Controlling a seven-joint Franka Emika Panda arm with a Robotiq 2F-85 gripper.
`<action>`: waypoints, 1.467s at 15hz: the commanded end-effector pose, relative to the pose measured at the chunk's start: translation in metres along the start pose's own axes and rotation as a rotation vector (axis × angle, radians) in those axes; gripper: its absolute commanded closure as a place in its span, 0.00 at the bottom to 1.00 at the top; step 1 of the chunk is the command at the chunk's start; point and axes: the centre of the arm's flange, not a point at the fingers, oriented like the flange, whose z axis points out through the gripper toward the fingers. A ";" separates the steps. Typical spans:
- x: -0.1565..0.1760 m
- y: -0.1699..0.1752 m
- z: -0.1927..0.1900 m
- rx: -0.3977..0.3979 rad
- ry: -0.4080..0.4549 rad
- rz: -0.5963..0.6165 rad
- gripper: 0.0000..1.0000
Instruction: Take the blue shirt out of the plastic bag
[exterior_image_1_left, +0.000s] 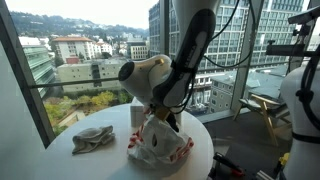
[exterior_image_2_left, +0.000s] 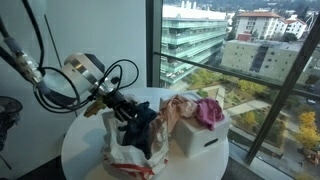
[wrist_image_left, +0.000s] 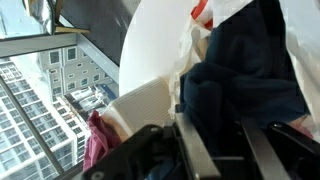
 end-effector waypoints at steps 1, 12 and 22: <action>0.002 0.024 -0.041 -0.153 0.135 0.055 0.85; 0.064 0.074 -0.041 -0.420 0.405 0.355 0.86; 0.182 0.140 -0.036 -0.131 0.506 0.588 0.87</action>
